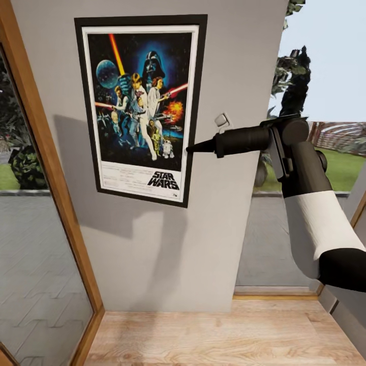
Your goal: Pick up the poster from the kitchen countertop and hang it on one of the wall nails in the kitchen.
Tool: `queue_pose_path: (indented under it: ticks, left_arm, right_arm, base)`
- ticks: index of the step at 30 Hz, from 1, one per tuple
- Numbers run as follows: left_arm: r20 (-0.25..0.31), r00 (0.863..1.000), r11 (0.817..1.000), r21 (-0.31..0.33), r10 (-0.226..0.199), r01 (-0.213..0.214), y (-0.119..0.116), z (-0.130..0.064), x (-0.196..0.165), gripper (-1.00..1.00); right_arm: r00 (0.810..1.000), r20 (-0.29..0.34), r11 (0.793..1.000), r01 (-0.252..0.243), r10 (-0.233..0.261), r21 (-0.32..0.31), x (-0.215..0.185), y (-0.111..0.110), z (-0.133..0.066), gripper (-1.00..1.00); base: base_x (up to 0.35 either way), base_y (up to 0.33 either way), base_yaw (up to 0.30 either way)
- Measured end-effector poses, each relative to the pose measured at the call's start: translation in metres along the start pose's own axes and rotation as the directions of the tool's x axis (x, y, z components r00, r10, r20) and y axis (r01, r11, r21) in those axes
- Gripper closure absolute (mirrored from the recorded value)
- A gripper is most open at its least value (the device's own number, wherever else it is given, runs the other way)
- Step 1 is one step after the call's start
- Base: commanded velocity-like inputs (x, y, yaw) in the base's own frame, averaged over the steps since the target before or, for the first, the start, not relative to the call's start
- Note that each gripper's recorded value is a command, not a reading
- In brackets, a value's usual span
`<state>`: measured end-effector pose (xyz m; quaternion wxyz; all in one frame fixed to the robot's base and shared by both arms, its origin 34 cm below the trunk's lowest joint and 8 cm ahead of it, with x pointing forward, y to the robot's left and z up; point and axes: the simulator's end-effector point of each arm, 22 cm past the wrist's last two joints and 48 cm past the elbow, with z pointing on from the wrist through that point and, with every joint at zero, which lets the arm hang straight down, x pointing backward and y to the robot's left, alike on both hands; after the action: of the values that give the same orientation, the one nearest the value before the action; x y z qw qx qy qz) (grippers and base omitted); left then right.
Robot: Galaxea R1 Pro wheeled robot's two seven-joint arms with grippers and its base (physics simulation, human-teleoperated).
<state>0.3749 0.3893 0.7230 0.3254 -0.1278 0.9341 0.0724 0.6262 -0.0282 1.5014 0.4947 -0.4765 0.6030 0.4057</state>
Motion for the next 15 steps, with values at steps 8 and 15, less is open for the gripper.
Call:
queue_pose_path:
  ticks: [8, 15]
  left_arm:
    - [0.001, 1.000, 1.000, 0.000, 0.000, 0.000, 0.0001, -0.0003, -0.0001, -1.00]
    - [0.001, 1.000, 1.000, 0.000, 0.000, 0.000, 0.0001, -0.0004, -0.0001, -1.00]
  right_arm:
    - [1.000, -0.019, 1.000, 0.005, -0.005, -0.003, 0.0035, 0.0023, 0.0043, 1.00]
    - [1.000, -0.029, 1.000, 0.006, -0.006, 0.000, 0.0058, 0.0017, 0.0047, 1.00]
  base:
    - [0.215, 0.000, 0.000]
    - [0.329, 0.000, 0.000]
